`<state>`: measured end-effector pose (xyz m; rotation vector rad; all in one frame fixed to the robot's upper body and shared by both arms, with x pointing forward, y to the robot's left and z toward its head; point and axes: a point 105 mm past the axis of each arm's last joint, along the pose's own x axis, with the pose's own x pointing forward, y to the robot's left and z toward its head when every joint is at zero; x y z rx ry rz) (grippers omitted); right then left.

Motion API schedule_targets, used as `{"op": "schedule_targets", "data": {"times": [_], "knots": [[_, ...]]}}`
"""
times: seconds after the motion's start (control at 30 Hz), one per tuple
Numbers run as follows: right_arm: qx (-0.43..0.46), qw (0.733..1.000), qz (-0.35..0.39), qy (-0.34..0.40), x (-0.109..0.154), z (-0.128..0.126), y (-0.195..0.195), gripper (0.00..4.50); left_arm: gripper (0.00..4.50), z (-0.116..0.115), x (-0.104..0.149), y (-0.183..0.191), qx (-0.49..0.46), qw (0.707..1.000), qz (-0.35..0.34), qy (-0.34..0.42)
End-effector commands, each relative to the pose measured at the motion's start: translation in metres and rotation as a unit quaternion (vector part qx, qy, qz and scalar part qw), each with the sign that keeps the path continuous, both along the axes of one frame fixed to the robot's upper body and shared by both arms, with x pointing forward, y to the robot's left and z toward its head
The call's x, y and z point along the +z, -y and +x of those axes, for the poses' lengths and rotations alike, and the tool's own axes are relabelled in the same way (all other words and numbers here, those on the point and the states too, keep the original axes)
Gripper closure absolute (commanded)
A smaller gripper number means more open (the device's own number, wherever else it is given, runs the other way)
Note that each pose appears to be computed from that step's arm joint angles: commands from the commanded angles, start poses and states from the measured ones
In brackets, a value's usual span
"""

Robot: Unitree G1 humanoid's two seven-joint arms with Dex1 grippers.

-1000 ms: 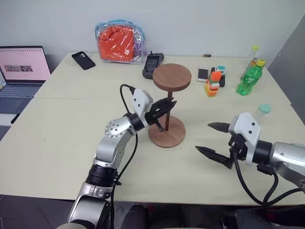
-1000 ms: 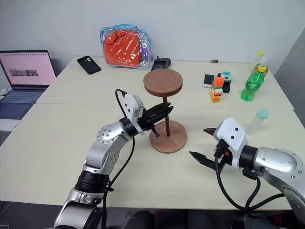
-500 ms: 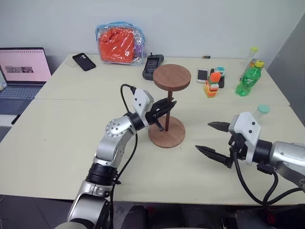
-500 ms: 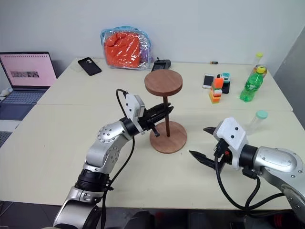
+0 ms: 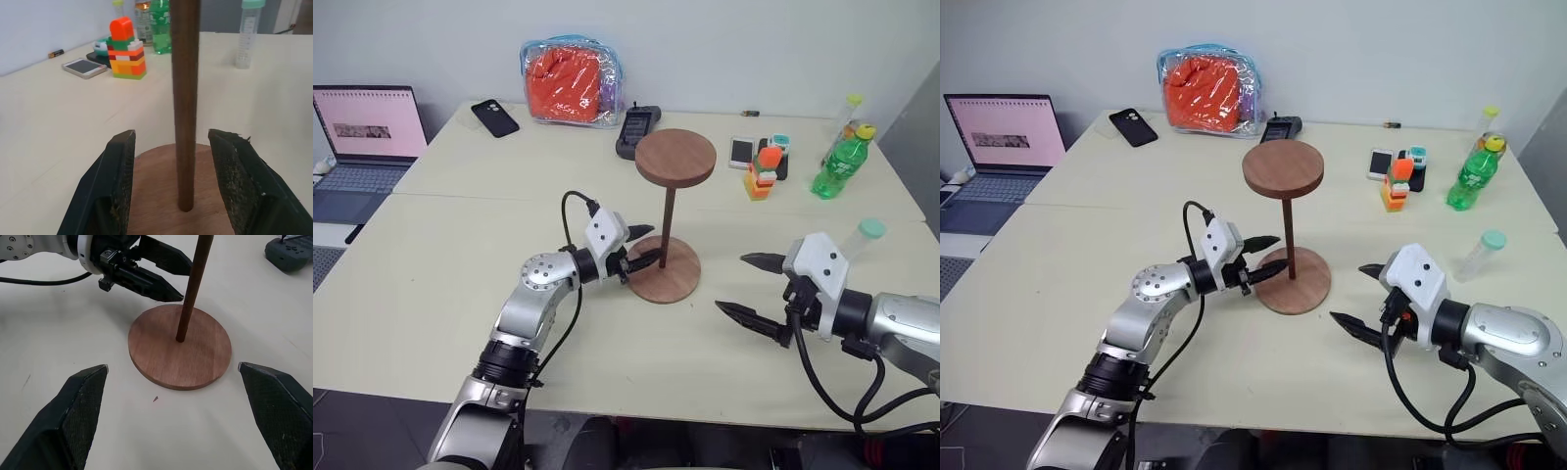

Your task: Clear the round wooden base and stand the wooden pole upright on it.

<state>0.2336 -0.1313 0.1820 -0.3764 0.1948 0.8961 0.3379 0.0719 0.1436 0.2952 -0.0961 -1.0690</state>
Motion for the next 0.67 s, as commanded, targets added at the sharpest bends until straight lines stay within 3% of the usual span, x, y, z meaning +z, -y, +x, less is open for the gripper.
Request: {"op": "schedule_targets", "data": {"times": [0.03, 0.33, 0.67], "knots": [[0.000, 1.000, -0.007, 0.022, 0.007, 0.000, 0.002, 0.00, 2.05, -0.008, 0.014, -0.008, -0.039, 0.998, 0.045, 0.025], [-0.001, 0.999, -0.030, 0.037, 0.009, 0.006, 0.020, 0.00, 2.05, -0.019, 0.033, -0.077, -0.031, 0.985, 0.168, -0.002], [0.016, 0.998, -0.040, 0.045, 0.015, 0.010, 0.040, 0.00, 2.05, -0.037, 0.048, -0.134, 0.040, 0.986, 0.155, -0.056]]}}
